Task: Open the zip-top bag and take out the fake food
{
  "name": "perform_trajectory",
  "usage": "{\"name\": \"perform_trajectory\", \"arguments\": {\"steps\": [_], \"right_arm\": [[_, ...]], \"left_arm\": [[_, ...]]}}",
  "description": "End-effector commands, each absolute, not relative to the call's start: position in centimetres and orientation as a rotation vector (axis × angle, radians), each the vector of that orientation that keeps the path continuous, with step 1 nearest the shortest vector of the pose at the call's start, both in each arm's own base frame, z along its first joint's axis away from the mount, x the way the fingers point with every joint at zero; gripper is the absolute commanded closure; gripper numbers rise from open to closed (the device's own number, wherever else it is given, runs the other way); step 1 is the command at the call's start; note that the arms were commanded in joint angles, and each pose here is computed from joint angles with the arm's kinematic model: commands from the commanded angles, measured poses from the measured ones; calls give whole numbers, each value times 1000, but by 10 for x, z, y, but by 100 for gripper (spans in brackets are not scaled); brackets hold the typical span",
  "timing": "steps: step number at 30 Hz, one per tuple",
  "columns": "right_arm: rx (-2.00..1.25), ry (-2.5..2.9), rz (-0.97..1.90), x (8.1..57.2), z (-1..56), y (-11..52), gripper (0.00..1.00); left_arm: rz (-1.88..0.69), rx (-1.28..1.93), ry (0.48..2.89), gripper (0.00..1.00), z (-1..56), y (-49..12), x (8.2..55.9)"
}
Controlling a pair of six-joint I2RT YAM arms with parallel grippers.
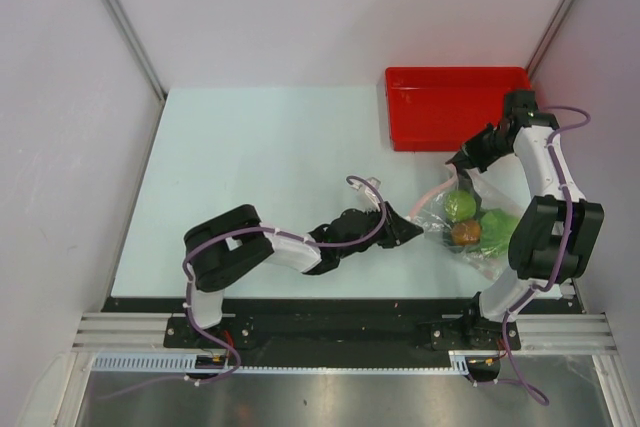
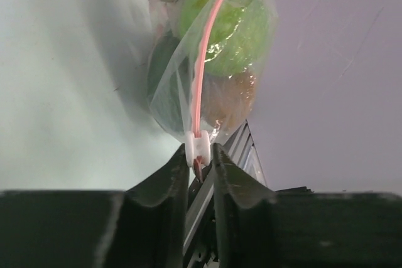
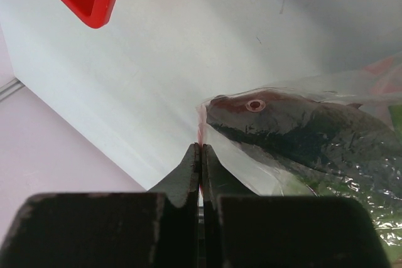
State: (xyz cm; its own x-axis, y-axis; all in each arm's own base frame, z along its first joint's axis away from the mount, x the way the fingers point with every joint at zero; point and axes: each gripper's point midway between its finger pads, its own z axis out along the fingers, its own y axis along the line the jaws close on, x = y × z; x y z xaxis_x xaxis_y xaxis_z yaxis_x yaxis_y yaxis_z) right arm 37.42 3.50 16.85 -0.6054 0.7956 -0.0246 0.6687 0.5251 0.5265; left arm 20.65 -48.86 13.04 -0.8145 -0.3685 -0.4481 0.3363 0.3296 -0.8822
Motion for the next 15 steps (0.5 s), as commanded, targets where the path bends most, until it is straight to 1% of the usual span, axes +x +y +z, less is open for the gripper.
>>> {"name": "perform_trajectory", "arguments": {"steps": [1, 2, 3, 4, 5, 7, 8, 10, 11, 12, 14, 15], "right_arm": [[1191, 2468, 722, 384, 184, 33, 100], [1193, 2473, 722, 383, 183, 33, 100], [1185, 2473, 722, 383, 184, 33, 100], [1172, 2481, 707, 381, 183, 32, 100], [1151, 2481, 696, 381, 185, 31, 90], [1091, 2485, 642, 379, 188, 25, 73], [1066, 2481, 614, 378, 192, 22, 59], [1041, 2476, 529, 373, 200, 12, 48], [1005, 2472, 501, 368, 208, 12, 40], [1002, 2460, 423, 365, 211, 6, 35], [973, 2471, 361, 355, 220, 12, 23], [982, 2485, 291, 343, 223, 9, 21]], "left_arm": [[-1664, -40, 1848, 82, 170, -496, 215], [-1656, -22, 1839, 93, 172, -496, 215], [-1643, -9, 1844, 97, 170, -494, 216], [-1625, -3, 1843, 100, 171, -491, 220], [-1620, 59, 1830, 100, 175, -489, 216], [-1593, 145, 1843, 100, 177, -484, 215], [-1553, 219, 1840, 100, 176, -482, 215], [-1491, 317, 1872, 100, 184, -480, 215], [-1431, 412, 1857, 100, 186, -478, 214], [-1374, 461, 1903, 100, 183, -473, 212], [-1303, 552, 1848, 100, 201, -474, 217], [-1263, 587, 1872, 100, 198, -472, 217]]}}
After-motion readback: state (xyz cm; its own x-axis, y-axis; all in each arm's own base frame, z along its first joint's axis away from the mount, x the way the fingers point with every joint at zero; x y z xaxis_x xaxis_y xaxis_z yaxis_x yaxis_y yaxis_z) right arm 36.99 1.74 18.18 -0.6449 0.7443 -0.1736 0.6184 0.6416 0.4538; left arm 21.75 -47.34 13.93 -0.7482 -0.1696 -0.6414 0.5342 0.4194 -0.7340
